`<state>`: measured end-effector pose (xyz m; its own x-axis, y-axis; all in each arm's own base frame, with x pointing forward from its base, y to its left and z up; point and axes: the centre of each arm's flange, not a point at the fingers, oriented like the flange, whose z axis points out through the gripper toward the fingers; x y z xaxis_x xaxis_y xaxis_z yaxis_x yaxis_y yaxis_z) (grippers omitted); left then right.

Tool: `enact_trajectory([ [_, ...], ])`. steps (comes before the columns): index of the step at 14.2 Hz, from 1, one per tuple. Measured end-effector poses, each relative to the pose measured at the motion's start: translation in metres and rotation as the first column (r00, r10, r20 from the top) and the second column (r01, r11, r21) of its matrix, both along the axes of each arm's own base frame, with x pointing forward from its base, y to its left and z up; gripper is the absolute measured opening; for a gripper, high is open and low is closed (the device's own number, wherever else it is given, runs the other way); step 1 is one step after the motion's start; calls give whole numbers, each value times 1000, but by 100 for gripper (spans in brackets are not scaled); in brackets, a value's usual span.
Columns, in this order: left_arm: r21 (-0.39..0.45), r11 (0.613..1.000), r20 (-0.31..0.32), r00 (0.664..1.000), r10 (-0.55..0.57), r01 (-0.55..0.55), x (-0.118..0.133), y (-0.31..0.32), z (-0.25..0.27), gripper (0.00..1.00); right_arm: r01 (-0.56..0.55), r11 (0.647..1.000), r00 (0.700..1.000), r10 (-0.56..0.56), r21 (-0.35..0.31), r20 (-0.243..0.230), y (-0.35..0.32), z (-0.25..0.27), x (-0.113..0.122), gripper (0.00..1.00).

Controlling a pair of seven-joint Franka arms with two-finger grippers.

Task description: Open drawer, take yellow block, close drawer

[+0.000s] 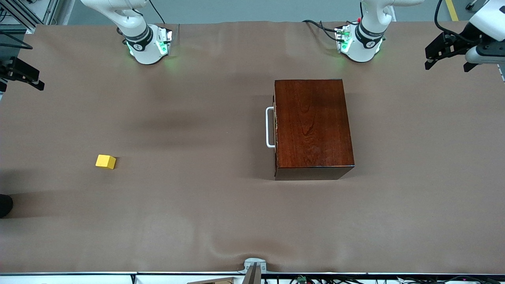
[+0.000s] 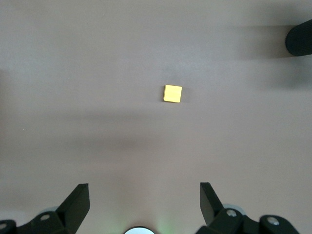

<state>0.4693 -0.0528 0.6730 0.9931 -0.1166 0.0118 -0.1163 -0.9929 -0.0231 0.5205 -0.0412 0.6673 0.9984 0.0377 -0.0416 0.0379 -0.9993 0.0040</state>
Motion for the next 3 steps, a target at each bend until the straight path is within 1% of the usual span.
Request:
enact_trajectory([
  [3, -4, 1000, 14, 1000, 2, -2, 2, 0, 5, 100, 0, 1000, 1000, 0, 0, 0, 0, 0, 0, 100],
])
